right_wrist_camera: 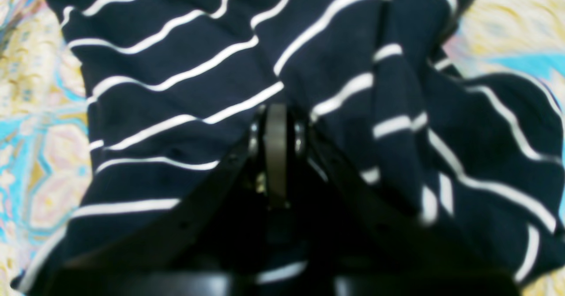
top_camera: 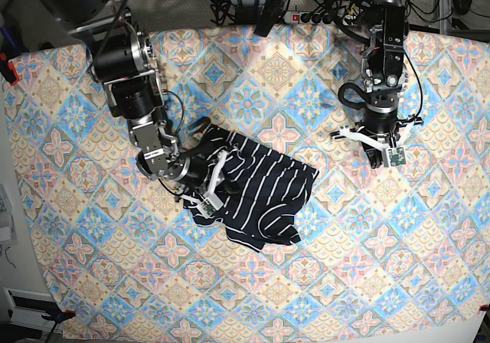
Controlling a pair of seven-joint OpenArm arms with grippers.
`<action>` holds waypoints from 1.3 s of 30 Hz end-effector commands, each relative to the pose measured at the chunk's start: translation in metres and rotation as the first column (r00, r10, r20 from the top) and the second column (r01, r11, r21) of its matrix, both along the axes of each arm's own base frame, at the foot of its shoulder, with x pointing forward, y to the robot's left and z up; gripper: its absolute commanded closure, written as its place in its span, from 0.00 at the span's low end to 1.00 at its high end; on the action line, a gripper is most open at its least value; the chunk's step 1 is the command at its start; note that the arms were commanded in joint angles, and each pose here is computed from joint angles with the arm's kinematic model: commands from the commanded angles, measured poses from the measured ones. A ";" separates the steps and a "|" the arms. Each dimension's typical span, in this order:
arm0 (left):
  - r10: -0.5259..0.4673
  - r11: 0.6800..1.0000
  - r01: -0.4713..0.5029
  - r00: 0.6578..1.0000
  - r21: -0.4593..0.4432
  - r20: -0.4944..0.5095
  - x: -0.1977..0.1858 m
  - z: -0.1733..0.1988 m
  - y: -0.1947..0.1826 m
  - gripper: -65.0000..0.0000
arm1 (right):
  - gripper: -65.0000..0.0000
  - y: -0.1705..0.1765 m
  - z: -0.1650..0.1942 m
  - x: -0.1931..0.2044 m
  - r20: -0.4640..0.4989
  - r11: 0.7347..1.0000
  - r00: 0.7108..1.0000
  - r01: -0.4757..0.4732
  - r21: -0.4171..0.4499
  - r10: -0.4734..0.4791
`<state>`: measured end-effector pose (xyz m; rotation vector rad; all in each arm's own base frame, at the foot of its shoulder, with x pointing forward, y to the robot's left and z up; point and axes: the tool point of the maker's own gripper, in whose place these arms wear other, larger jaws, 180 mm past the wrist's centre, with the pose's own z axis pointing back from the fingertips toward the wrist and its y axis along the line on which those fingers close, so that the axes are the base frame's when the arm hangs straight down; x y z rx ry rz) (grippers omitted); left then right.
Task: Fold the T-shirt properly
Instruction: 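Drag the folded shirt with the right gripper toward the right arm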
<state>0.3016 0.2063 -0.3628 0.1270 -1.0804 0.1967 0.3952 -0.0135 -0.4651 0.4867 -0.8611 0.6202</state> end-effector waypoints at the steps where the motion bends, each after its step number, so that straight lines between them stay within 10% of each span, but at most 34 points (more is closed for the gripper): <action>1: -0.002 1.000 0.001 0.999 0.017 0.050 0.007 0.014 0.002 1.00 | 0.96 -0.015 0.012 0.018 0.039 0.999 0.999 0.035 -0.015 -0.035; 10: -0.002 1.000 0.001 0.999 0.018 0.050 0.007 0.014 0.002 1.00 | 0.97 -0.055 0.021 0.026 0.086 0.995 0.992 0.096 -0.042 -0.092; 22: 0.000 1.000 -0.001 0.999 0.018 0.050 0.007 0.014 0.003 1.00 | 0.97 0.025 0.079 -0.016 0.261 0.990 0.957 -0.106 -0.098 0.128; 39: 0.000 1.000 -0.001 0.999 0.017 0.041 0.002 0.011 0.003 1.00 | 0.97 0.100 0.049 -0.020 0.119 0.976 0.969 -0.214 -0.039 0.217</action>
